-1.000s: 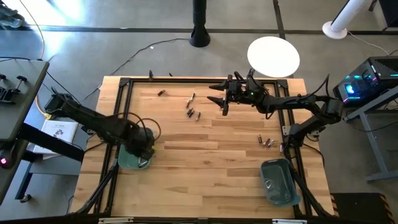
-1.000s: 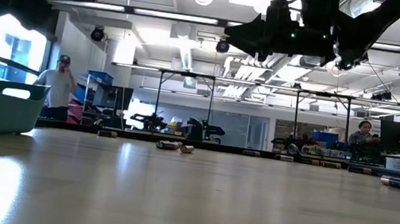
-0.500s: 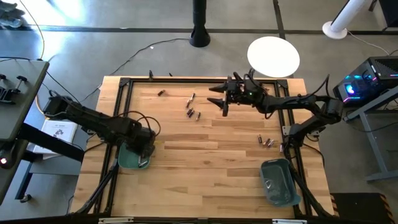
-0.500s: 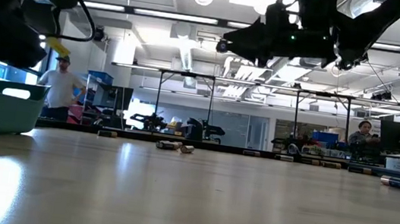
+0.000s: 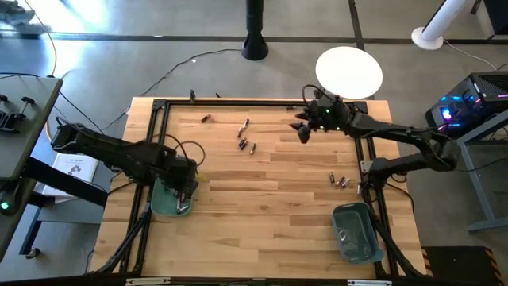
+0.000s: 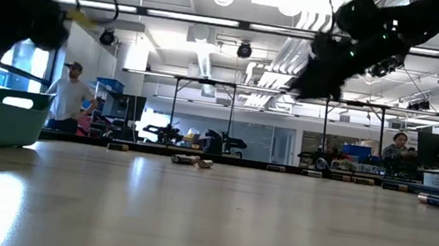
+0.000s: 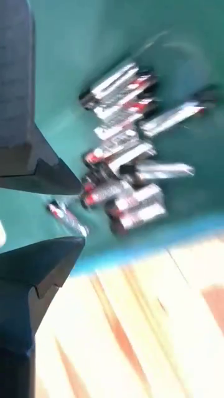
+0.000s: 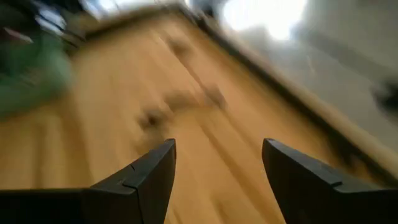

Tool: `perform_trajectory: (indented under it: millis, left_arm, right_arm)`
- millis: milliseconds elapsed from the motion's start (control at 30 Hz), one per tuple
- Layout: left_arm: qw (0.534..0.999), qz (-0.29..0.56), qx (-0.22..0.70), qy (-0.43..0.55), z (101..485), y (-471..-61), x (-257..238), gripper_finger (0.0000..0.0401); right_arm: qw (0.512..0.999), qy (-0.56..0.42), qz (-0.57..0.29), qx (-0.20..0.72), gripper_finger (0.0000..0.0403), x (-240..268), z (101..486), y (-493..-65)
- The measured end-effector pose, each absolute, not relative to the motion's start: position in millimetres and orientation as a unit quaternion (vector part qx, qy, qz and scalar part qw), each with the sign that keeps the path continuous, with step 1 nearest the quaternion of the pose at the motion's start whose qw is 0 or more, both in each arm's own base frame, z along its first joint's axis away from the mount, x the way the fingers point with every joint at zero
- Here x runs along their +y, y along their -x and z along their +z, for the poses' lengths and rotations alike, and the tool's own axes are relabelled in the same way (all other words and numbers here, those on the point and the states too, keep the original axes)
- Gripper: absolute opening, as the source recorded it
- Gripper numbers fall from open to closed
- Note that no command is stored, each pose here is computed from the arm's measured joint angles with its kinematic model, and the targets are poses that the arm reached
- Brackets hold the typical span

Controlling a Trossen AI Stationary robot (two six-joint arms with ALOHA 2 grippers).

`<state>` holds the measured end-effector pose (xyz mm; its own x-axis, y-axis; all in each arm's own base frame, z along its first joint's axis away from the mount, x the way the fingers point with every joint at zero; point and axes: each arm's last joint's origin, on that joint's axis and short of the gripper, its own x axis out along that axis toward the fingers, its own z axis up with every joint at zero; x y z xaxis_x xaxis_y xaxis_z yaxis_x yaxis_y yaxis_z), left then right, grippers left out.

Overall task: Sort batteries
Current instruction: Put the silver battery into the green bin

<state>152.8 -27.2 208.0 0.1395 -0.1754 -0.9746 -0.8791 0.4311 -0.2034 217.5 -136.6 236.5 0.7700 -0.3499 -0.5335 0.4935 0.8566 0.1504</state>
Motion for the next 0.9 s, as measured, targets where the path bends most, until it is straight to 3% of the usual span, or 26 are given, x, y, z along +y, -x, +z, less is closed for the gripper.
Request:
perform_trajectory:
  millis: [133, 267, 367, 533, 900]
  left_arm:
    - [0.721, 0.288, 0.485, 0.402, 245, -161, -19, 0.0121]
    - [0.853, 0.284, 0.339, 0.277, 275, -176, -9, 0.0121]
    - [0.906, 0.296, 0.238, 0.184, 292, -188, -3, 0.0121]
    - [0.929, 0.315, 0.172, 0.095, 306, -200, 3, 0.0121]
    - [0.922, 0.329, 0.195, 0.06, 298, -211, 11, 0.0121]
  right_arm:
    - [0.857, -0.212, -0.307, 0.354, 0.0233, -154, 210, -195]
    - [0.805, -0.247, -0.359, 0.402, 0.0233, -186, 183, -185]
    - [0.77, -0.241, -0.397, 0.438, 0.0233, -216, 174, -186]
    - [0.729, -0.219, -0.425, 0.49, 0.0233, -260, 171, -202]
    - [0.689, -0.248, -0.39, 0.558, 0.0233, -304, 147, -231]
